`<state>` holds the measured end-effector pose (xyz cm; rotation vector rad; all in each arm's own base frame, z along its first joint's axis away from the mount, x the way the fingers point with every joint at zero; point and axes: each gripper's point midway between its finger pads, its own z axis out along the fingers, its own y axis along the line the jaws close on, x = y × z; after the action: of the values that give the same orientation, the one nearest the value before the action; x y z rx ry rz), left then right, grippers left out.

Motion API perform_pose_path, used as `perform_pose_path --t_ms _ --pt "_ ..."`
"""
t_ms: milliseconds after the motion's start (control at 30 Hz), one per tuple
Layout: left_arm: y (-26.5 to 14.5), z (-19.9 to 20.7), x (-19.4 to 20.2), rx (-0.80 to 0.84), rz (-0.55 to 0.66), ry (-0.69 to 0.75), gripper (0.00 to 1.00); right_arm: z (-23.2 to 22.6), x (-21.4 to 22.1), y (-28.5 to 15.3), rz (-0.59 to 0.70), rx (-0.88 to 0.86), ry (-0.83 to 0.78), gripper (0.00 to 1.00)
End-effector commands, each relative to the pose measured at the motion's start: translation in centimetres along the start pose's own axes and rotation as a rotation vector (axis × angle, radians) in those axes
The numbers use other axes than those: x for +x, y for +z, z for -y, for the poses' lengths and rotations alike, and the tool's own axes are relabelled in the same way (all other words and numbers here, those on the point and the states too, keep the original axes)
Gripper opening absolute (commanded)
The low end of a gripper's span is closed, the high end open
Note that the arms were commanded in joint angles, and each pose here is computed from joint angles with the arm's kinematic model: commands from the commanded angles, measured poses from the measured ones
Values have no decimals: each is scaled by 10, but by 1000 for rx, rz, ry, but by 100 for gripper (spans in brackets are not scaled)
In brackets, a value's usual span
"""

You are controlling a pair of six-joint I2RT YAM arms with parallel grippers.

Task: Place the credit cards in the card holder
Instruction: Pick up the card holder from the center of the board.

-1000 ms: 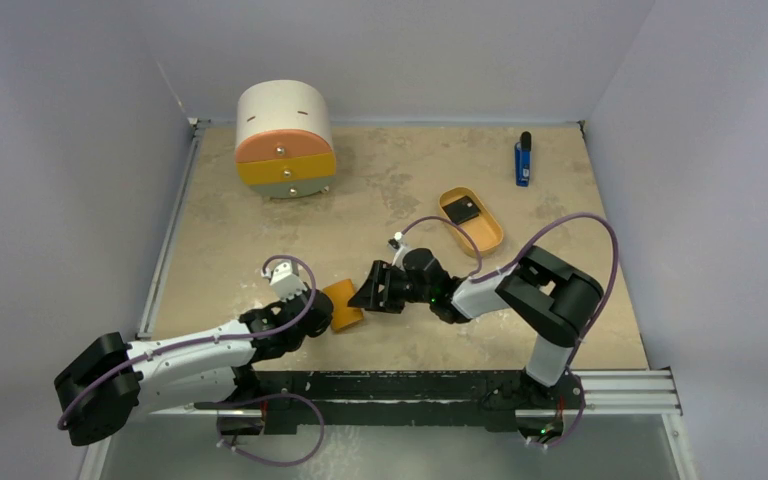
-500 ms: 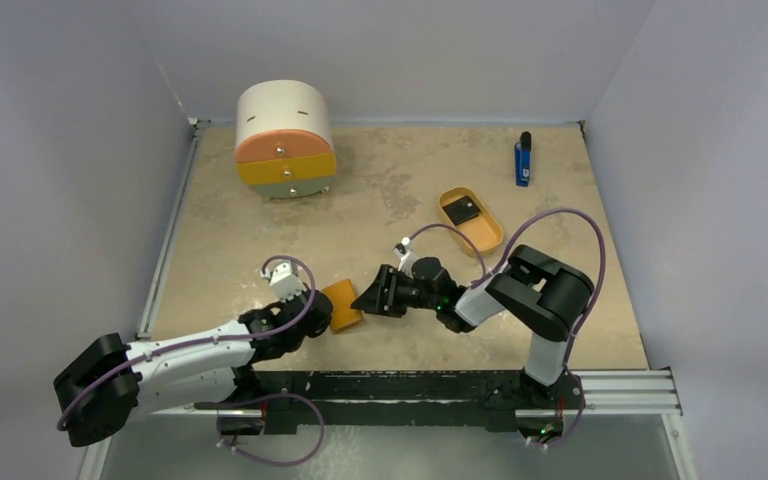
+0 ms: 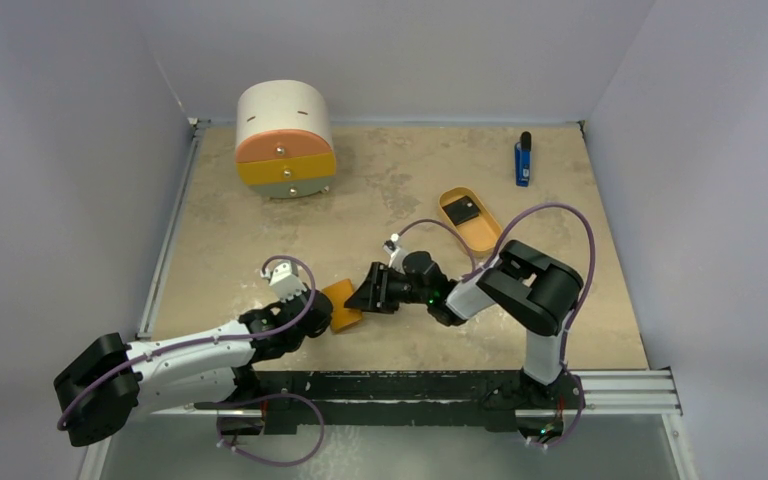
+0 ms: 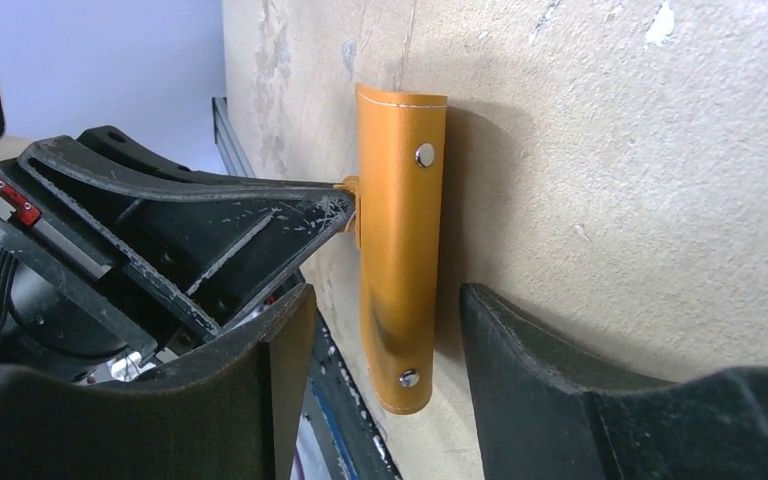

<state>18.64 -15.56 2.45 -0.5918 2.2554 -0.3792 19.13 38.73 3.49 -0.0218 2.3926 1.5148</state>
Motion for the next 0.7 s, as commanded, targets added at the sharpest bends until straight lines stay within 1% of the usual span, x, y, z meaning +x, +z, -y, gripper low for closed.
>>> perform_pose_path --t_ms 0,200,667 --pt "2 -40 14 -118 -41 83 0 4 7 5 -50 29 -60 58" --pt "3 -40 14 -120 -40 84 0 16 10 -2 -63 101 -95 57" --pt "3 -39 14 -124 -40 87 0 8 27 1 -169 23 -88 56"
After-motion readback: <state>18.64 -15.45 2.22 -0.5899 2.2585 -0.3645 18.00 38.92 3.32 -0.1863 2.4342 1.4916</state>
